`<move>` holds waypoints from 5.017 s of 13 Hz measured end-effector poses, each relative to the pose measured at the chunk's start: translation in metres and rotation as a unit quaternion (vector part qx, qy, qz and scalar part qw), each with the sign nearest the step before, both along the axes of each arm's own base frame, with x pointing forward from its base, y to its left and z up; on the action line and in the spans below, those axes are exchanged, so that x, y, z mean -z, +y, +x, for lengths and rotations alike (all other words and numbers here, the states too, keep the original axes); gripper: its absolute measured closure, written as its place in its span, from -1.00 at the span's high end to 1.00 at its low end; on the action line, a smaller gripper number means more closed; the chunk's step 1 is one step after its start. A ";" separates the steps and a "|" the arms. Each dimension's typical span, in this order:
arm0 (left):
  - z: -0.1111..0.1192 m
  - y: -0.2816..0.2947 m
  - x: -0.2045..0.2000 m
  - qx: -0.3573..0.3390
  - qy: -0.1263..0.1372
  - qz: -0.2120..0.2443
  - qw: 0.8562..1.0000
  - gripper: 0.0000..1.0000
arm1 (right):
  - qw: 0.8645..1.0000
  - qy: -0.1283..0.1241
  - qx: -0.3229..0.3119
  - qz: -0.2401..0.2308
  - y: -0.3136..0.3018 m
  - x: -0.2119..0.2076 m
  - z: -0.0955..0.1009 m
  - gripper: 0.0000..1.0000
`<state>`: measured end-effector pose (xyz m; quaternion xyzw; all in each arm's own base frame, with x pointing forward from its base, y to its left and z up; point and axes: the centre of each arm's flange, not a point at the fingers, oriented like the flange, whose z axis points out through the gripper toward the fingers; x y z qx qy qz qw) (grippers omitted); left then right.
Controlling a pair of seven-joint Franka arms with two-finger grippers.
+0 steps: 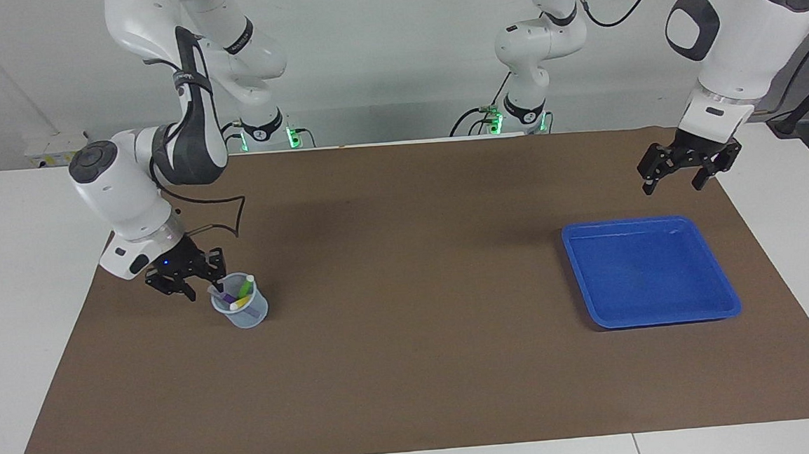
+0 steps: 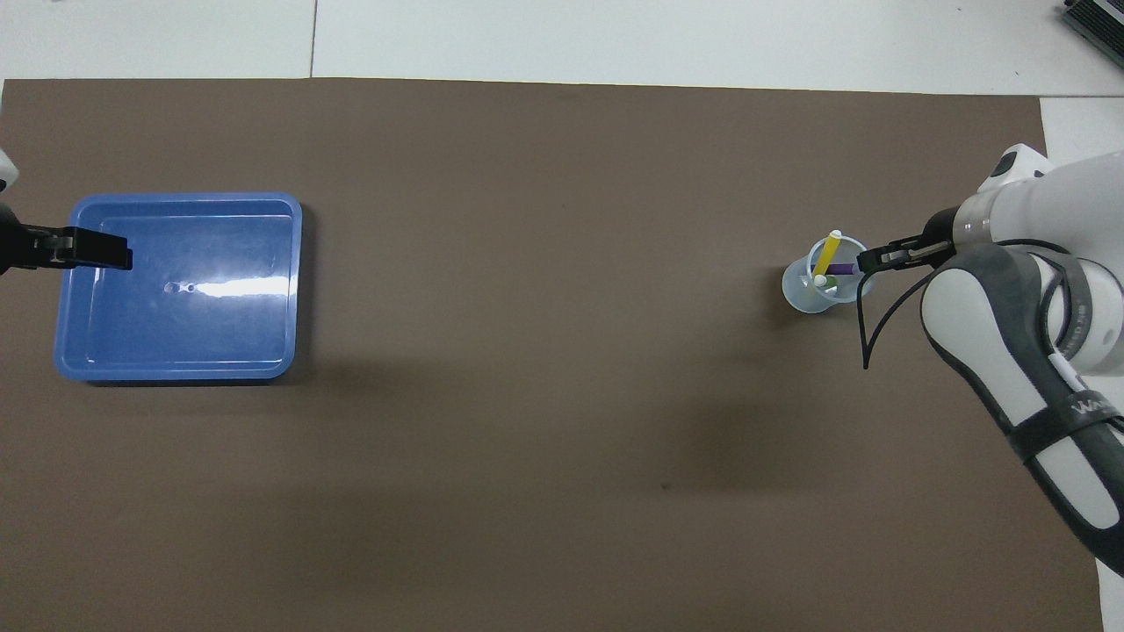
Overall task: Right arm passes pens to left for tray arrangement
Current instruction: 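Grasp the purple pen and lift it out of the cup, then carry the purple pen toward the left gripper while the left gripper opens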
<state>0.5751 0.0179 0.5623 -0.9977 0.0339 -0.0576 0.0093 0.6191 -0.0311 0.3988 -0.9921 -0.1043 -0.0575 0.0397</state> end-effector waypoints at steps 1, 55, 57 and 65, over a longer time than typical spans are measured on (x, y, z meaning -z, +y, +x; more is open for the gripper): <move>0.000 0.000 0.000 0.000 0.000 0.000 1.000 1.00 | 1.000 0.000 0.000 0.001 0.000 0.000 0.000 0.11; -0.025 -0.089 -0.029 -0.553 0.305 -0.229 0.741 0.92 | 0.952 0.034 0.260 0.155 0.200 -0.166 -0.043 -0.66; -0.021 -0.095 -0.029 -0.567 0.311 -0.253 0.720 0.92 | 0.937 0.042 0.297 0.177 0.236 -0.170 -0.051 -0.66; -0.018 -0.166 -0.001 -0.627 0.265 -0.291 0.672 0.91 | 0.887 0.040 0.364 0.281 0.340 -0.191 -0.082 -0.66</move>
